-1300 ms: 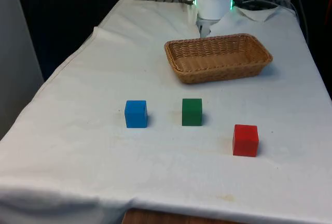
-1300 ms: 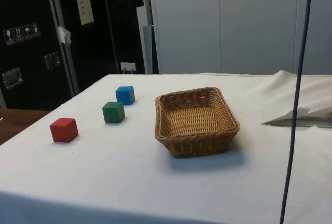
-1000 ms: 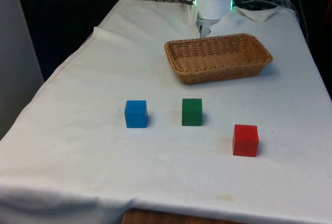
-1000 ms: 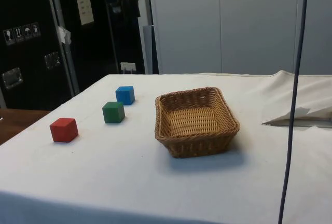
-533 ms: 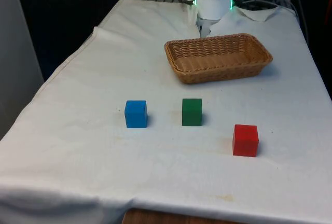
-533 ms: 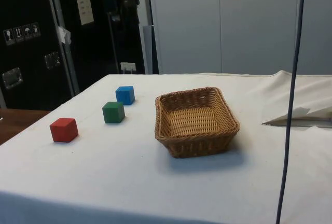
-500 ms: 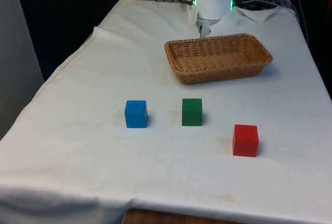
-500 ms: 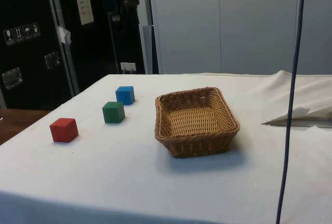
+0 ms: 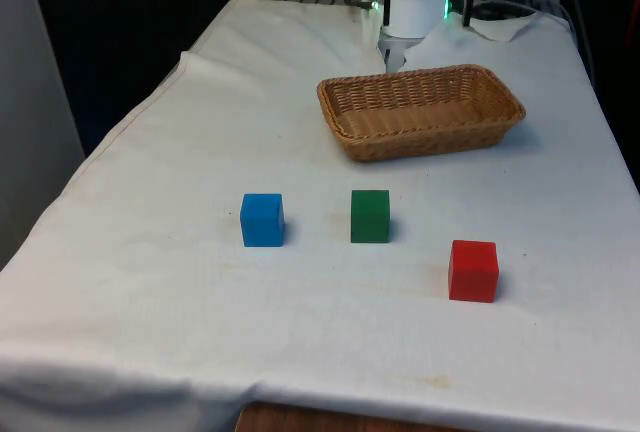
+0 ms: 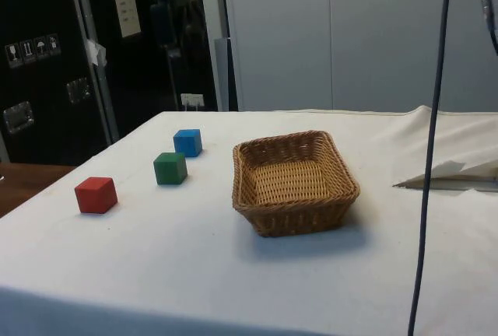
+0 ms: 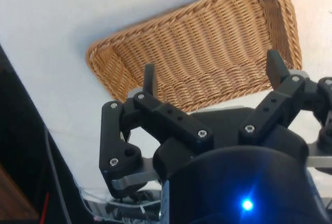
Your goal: Pick up exactly two blocks and place them into the basket.
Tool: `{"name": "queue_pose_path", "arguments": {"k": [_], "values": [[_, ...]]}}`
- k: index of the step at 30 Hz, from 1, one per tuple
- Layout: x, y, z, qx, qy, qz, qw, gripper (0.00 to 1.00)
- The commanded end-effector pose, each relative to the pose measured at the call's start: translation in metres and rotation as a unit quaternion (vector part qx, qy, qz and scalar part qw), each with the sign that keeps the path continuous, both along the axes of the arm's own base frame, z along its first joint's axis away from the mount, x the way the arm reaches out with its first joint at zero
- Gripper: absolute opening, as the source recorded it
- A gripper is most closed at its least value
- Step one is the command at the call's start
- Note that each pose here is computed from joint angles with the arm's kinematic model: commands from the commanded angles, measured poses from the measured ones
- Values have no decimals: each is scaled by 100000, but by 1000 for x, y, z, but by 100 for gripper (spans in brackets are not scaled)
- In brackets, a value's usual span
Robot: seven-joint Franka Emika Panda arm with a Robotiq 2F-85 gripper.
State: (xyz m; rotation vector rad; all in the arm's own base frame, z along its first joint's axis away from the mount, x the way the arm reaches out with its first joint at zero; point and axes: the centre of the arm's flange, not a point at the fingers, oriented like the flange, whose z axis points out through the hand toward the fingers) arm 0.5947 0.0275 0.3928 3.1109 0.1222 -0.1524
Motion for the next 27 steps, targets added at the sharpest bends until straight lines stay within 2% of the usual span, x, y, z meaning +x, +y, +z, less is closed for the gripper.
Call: {"name": "queue_pose_path", "arguments": {"k": [1, 2, 3, 5, 15, 17, 18, 20, 27], "values": [[0, 1, -4, 126, -636, 444, 99997, 100], [0, 0, -3, 0, -148, 193, 100000, 100], [0, 0, -7, 199, -785, 587, 99995, 100], [0, -1, -15, 272, -1285, 1094, 99985, 100], [5, -3, -45, 410, -2310, 2407, 99943, 100], [5, -3, -48, 627, -2327, 2495, 99940, 100], [5, -3, -49, 75, -2078, 2465, 99948, 100], [5, -3, -50, 1102, -2297, 2621, 99933, 100], [6, -5, -54, 1012, -2121, 2547, 99940, 100]]}}
